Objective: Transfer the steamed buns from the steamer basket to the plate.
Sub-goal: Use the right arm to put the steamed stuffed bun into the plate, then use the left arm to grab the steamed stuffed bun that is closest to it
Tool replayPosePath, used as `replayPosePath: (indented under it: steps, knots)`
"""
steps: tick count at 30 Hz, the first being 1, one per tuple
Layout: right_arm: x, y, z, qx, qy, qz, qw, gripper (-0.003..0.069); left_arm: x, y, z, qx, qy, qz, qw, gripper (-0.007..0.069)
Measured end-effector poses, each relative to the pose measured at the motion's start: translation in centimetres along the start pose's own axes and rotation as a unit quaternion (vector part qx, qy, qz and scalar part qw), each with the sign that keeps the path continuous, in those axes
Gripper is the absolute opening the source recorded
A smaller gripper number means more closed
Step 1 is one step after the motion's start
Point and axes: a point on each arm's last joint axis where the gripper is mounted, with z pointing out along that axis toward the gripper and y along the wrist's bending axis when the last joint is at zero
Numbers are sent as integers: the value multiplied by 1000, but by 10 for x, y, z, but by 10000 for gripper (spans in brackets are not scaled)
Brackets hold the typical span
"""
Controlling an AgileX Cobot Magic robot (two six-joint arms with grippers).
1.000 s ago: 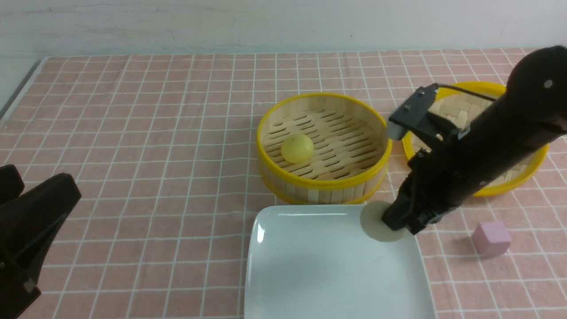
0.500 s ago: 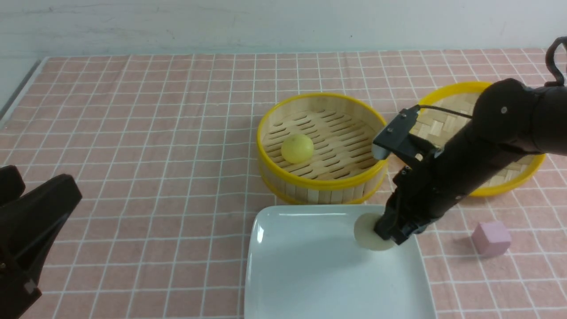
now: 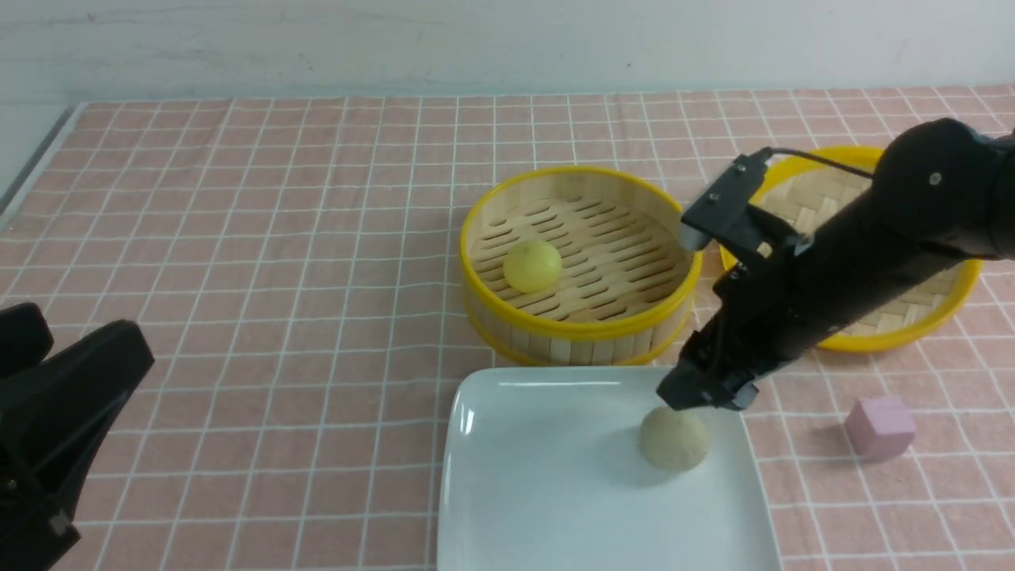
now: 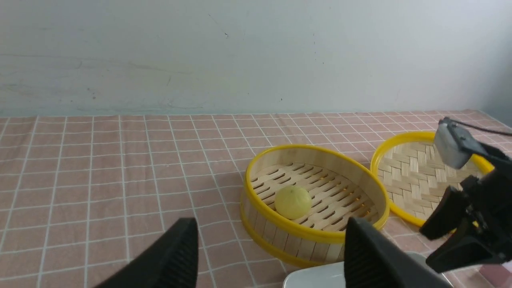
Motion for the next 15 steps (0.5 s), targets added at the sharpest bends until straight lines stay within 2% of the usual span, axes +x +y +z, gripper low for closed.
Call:
replayPosePath:
  steps: [5, 7, 12, 13, 15]
  knots:
    - [-13, 9, -43, 36, -68, -20, 997, 565, 2, -2, 0, 10, 12, -3, 1000, 494]
    - [-19, 19, -76, 59, -116, -35, 991, 557, 3, -1, 7, 18, 30, -19, 999, 494]
    - [-16, 46, -150, 100, -204, -75, 971, 549, -2, 6, 39, 44, 104, -23, 993, 494]
    - [-16, 47, -152, 100, -207, -76, 970, 549, -3, 5, 39, 45, 103, -22, 993, 494]
    - [-8, 64, -186, 110, -243, -90, 959, 549, -13, 11, 66, 69, 134, -15, 988, 494]
